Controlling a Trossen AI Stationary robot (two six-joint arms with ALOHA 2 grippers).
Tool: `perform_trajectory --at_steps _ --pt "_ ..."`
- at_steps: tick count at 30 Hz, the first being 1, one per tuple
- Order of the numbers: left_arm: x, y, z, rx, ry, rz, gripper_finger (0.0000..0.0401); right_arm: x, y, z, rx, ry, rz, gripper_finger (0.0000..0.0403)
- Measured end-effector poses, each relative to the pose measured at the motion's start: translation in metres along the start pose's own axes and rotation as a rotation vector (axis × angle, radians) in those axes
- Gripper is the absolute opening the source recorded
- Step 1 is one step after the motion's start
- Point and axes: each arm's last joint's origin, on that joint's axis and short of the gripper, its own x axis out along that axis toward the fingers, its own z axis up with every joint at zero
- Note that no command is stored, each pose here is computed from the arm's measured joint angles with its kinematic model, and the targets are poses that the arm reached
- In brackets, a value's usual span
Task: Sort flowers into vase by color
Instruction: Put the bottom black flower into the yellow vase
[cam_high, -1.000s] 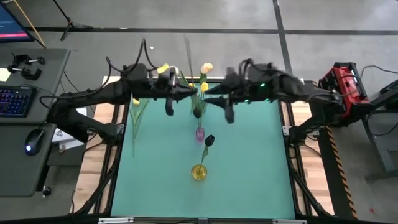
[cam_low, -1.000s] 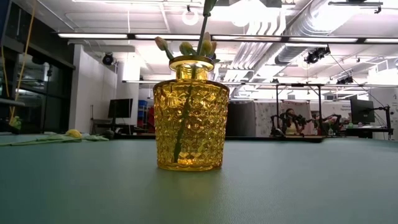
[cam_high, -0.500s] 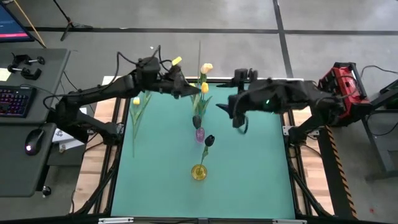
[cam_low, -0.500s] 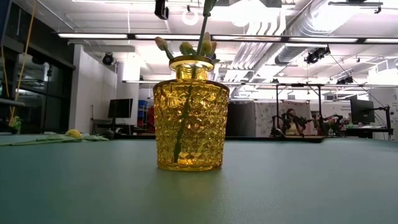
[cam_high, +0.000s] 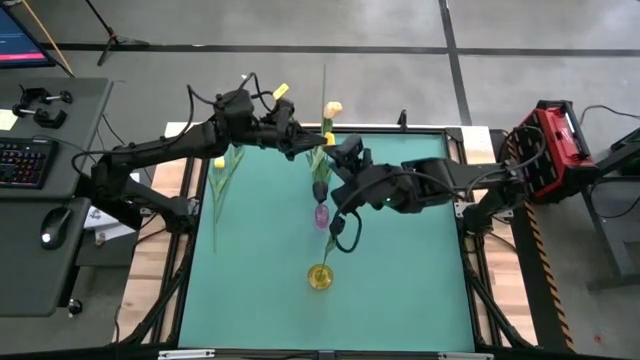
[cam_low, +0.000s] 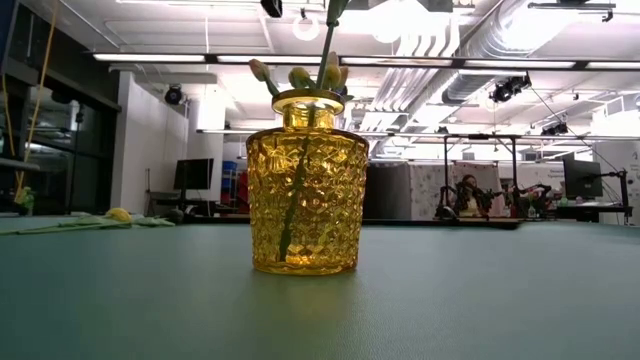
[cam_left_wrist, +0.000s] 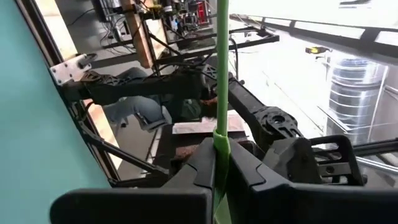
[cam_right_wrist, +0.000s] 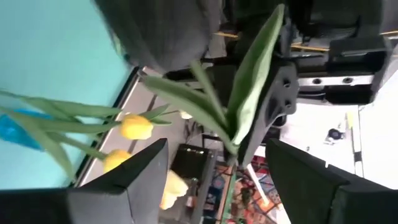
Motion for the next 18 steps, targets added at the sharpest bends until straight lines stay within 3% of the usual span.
perform_trajectory --at_steps 9,18 --pt "0.004 -0.002 -0.010 0.000 0.034 -0.008 0.0000 0.002 -0.005 0.004 -0.028 -0.111 -0.008 0.0250" --pt "0.004 -0.002 -0.010 0.000 0.033 -0.008 0.0000 0.010 0.000 0.011 -0.042 -0.116 0.004 0.0241"
